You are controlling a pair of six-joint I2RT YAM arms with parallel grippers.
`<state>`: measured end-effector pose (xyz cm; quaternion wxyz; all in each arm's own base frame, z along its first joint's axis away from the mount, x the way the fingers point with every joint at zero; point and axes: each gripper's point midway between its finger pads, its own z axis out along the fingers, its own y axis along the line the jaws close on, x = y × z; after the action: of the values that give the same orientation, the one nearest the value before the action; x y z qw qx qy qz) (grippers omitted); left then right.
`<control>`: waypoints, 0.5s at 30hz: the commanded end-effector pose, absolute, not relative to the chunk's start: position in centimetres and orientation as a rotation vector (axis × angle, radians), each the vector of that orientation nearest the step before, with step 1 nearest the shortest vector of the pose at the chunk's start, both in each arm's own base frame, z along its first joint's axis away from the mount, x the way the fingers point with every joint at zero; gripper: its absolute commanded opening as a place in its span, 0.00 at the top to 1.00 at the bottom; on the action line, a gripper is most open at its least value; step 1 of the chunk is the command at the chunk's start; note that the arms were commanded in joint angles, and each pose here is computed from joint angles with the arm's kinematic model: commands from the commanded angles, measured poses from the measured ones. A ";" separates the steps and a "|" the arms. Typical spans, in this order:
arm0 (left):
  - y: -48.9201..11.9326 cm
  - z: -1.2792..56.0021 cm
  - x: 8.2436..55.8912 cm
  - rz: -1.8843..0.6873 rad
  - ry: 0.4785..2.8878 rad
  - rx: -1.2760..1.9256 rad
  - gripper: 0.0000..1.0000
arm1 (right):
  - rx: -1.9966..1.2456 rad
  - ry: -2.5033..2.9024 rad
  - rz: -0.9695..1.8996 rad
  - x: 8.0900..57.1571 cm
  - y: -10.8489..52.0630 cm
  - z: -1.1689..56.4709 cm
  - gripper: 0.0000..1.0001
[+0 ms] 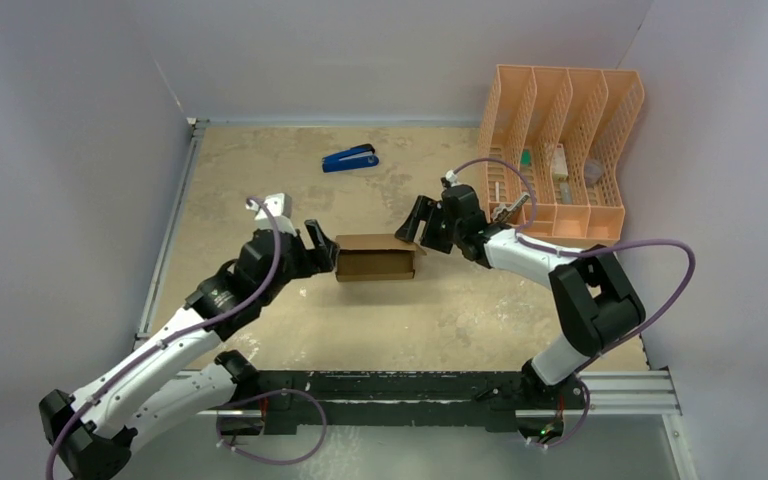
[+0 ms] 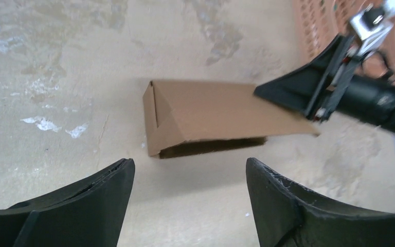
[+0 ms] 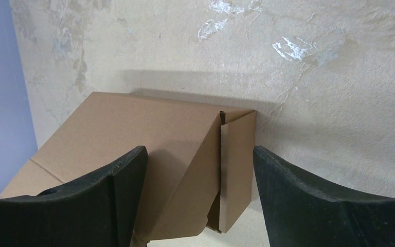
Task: Fold the paper box
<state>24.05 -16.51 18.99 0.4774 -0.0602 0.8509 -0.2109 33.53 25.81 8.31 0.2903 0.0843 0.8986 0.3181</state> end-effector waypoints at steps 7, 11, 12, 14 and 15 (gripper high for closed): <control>-14.6 22.1 29.5 -0.487 2.080 -0.340 0.25 | 0.100 2.319 0.809 35.2 26.1 9.7 0.21; -15.3 20.9 31.6 -0.558 2.148 -0.329 0.41 | 0.089 2.320 0.792 35.2 25.9 9.4 0.21; -16.0 20.3 31.6 -0.585 2.180 -0.303 0.44 | 0.085 2.317 0.779 35.3 25.8 9.3 0.21; -17.0 18.8 31.5 -0.619 2.234 -0.274 0.51 | 0.073 2.307 0.757 35.6 25.6 9.3 0.21; -17.4 17.8 31.2 -0.637 2.270 -0.259 0.54 | 0.071 2.299 0.751 35.8 25.5 9.3 0.21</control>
<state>31.20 -13.94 16.78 0.4025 -0.1469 0.8869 -0.1726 34.02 25.45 7.88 0.3098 0.0450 0.9015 0.2987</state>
